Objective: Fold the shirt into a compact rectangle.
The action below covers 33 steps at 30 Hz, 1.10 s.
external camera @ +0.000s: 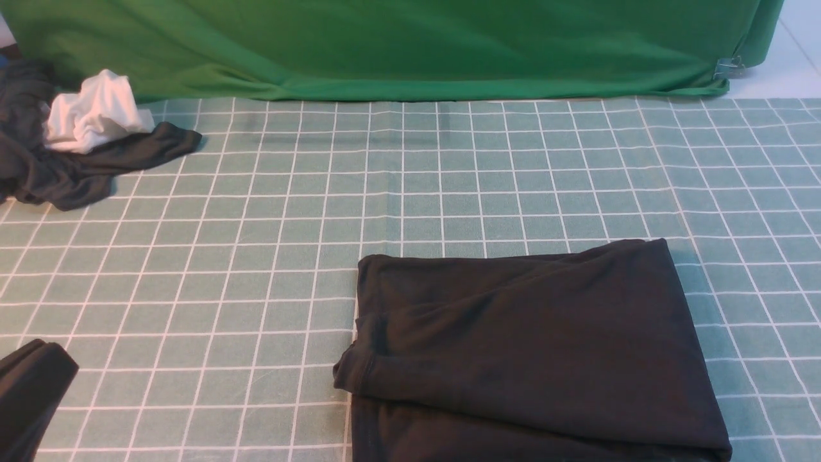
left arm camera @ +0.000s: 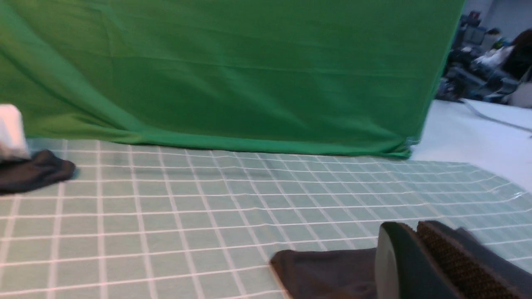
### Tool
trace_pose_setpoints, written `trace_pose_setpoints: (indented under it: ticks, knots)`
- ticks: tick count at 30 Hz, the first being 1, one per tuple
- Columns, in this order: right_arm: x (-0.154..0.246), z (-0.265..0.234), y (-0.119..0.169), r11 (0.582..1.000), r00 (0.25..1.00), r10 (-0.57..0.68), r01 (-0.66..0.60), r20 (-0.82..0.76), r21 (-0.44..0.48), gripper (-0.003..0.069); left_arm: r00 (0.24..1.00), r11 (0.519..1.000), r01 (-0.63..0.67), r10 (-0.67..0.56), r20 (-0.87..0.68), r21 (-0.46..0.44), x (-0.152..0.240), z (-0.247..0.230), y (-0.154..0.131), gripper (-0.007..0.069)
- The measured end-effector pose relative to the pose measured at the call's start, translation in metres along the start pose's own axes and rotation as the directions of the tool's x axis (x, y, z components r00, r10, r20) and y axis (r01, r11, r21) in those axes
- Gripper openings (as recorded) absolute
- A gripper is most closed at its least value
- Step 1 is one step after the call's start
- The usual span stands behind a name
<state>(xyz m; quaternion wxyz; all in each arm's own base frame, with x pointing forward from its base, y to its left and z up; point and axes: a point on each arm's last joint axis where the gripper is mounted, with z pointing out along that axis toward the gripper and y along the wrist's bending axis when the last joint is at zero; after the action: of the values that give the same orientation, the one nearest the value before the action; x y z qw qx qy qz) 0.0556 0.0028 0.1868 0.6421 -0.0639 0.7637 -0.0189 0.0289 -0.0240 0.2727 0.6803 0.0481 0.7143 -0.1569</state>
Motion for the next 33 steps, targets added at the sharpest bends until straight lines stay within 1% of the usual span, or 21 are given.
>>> trace_pose_setpoints:
  ticks: [5,7,10,11,13,14,15,17,23,31,33]
  knots:
    - [0.000,0.000,0.000,1.000,1.000,0.000,0.000,0.000,0.000,0.0244,0.997,0.996,-0.078,0.076,-0.033,-0.042,0.008,0.003,0.006,0.0013]
    - [0.000,0.000,0.000,1.000,1.000,0.000,0.000,0.000,0.000,0.0244,0.995,0.995,-0.089,0.087,-0.042,-0.048,0.010,0.004,0.007,0.0013]
    - [0.000,0.000,0.000,1.000,1.000,0.000,0.000,0.000,0.000,0.0244,0.993,0.989,-0.114,0.110,-0.049,-0.089,0.020,0.008,0.013,0.0013]
    - [0.000,0.000,0.000,1.000,1.000,0.000,0.000,0.000,0.000,0.0244,0.994,0.989,-0.105,0.101,-0.049,-0.104,0.023,0.009,0.015,0.0013]
    - [0.000,0.000,0.000,1.000,1.000,0.000,0.000,0.000,0.000,0.0244,0.996,0.979,-0.088,0.080,-0.048,-0.185,0.043,0.016,0.028,0.0013]
    - [0.000,0.000,0.000,1.000,1.000,0.000,0.000,0.000,0.000,0.0244,0.998,0.977,-0.062,0.056,-0.034,-0.206,0.048,0.018,0.031,0.0013]
    - [0.000,0.000,0.000,1.000,1.000,0.000,0.000,0.000,0.000,0.0244,0.997,0.975,-0.072,0.065,-0.043,-0.209,0.050,0.018,0.032,0.0013]
    - [0.000,0.000,0.000,1.000,1.000,0.000,0.000,0.000,0.000,0.0244,0.999,0.970,-0.028,0.020,-0.033,-0.243,0.067,0.021,0.038,0.0013]
    - [0.000,0.000,0.000,1.000,1.000,0.000,0.000,0.000,0.000,0.0244,0.996,0.968,-0.062,0.045,-0.075,-0.243,0.074,0.022,0.040,0.0013]
    - [0.000,0.000,0.000,1.000,1.000,0.000,0.000,0.000,0.000,0.0244,0.994,0.970,-0.065,0.043,-0.095,-0.236,0.075,0.022,0.040,0.0013]
    - [0.000,0.000,0.000,1.000,1.000,0.000,0.000,0.000,0.000,0.0244,0.994,0.973,-0.065,0.044,-0.099,-0.220,0.076,0.022,0.039,0.0013]
